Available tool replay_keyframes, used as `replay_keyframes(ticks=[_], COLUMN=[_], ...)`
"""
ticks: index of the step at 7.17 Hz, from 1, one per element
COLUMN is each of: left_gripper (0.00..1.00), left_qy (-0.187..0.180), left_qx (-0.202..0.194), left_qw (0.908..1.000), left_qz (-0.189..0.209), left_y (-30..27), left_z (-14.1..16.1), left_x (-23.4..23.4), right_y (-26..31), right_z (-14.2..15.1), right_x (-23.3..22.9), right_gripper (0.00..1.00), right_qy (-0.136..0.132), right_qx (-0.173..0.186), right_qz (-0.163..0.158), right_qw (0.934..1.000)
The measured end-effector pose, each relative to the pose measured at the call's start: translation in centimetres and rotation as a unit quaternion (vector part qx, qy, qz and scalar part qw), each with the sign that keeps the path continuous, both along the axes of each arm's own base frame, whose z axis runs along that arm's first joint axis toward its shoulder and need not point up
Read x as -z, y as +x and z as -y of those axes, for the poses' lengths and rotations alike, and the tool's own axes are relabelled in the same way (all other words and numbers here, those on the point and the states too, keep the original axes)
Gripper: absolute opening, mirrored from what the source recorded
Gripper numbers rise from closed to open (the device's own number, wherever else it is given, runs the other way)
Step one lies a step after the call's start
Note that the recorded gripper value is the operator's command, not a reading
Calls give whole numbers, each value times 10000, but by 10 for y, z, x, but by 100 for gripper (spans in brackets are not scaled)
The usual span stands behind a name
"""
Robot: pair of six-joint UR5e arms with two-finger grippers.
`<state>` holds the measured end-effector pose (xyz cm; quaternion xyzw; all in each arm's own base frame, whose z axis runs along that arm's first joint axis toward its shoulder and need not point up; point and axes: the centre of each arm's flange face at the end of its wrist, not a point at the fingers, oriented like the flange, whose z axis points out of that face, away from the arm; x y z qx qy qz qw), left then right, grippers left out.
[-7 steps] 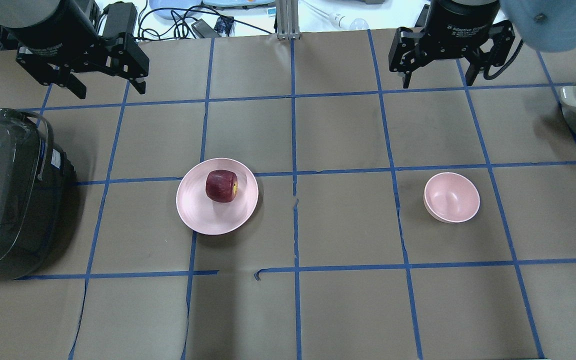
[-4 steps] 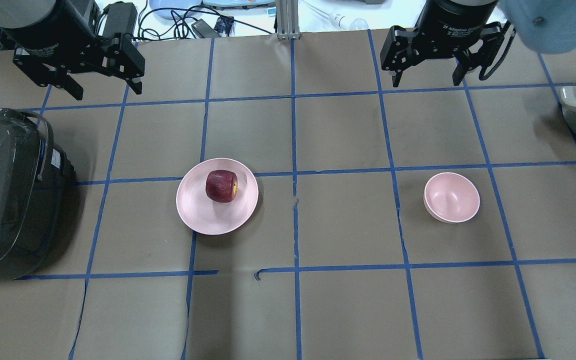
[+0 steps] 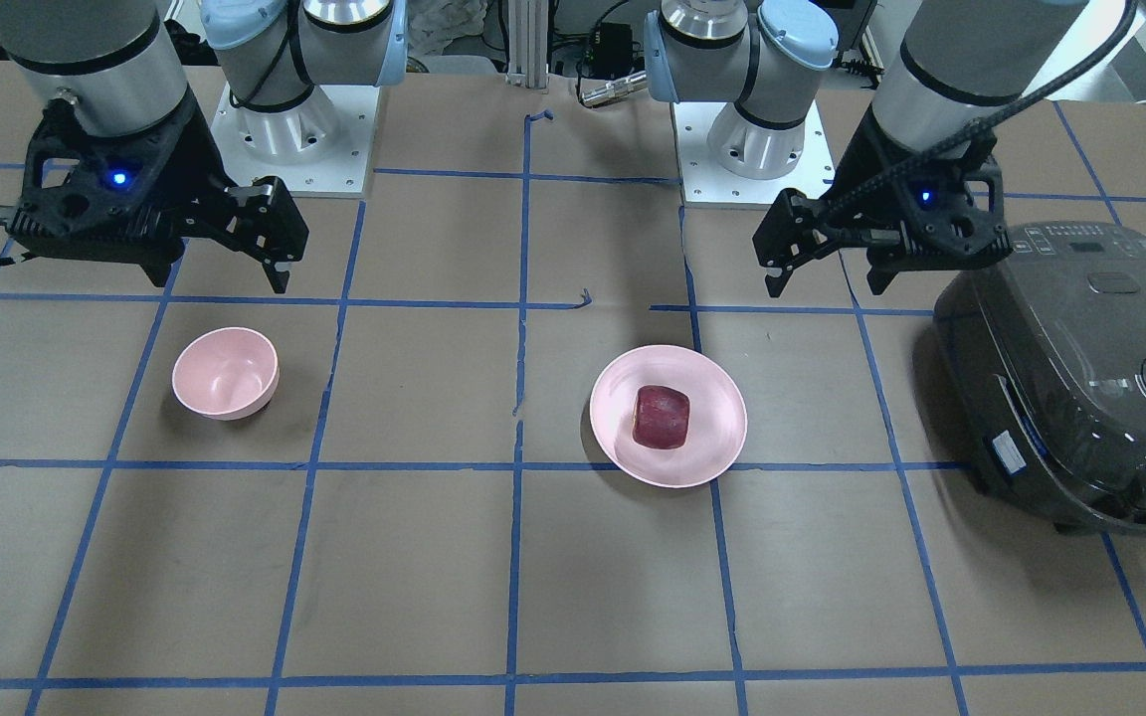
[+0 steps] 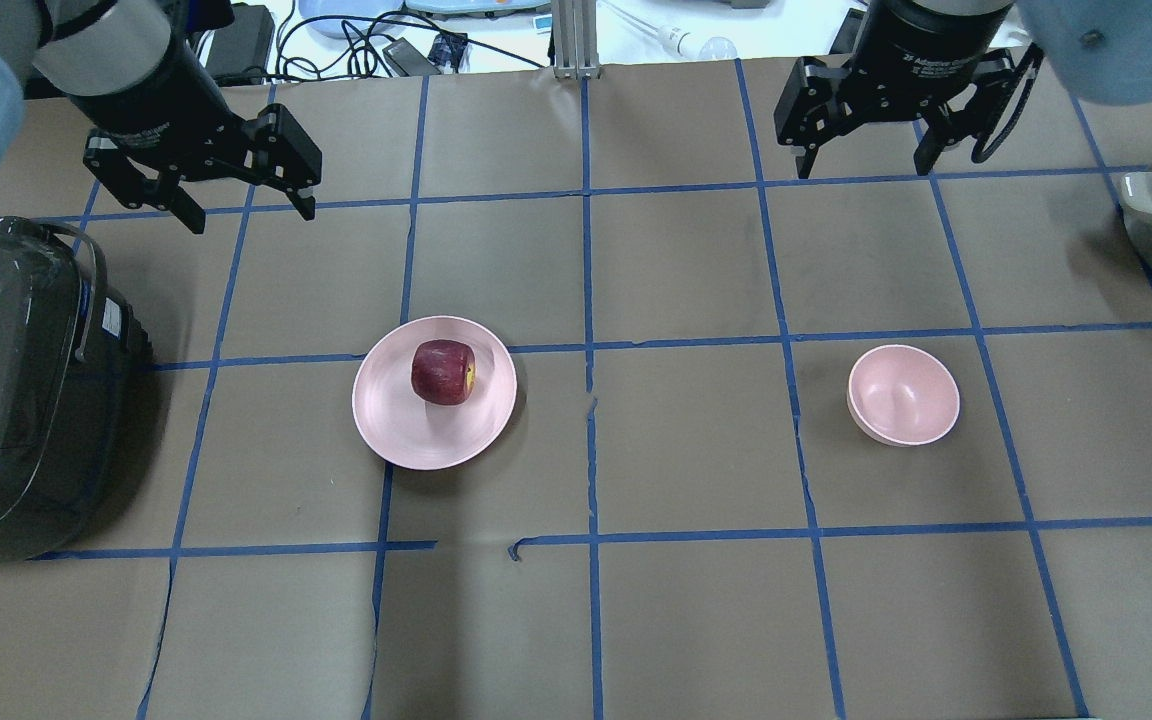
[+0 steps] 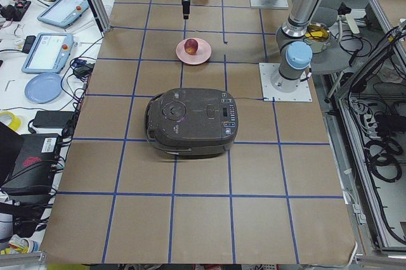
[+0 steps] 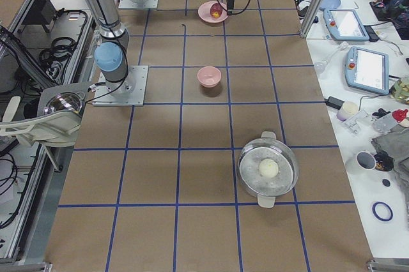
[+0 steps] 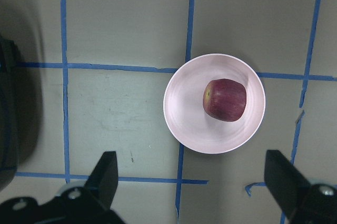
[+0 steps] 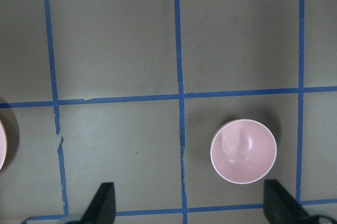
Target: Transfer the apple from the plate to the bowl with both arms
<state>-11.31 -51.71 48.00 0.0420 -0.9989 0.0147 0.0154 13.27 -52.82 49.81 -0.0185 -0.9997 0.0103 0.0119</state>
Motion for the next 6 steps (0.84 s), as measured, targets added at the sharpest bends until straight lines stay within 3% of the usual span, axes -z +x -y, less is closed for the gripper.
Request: replay_keyframes(ticks=[3,4,6], left_gripper=[100,100,100], left_qy=[12,108,334], left_qx=[250,310,357], left_qw=[9997,9994,9988], left_qz=[-43,-49,-45], left_y=[-32,-39,-46], left_z=[13,15,12], left_x=[65,87,135], right_y=[-113,-147,-174], right_z=[3,-2,-24], right_x=[104,149,223], right_gripper=[99,89,77], right_qy=[706,758,719], right_qx=[197,247,186], right_qz=[121,171,222], right_qw=[9972,9967,9970])
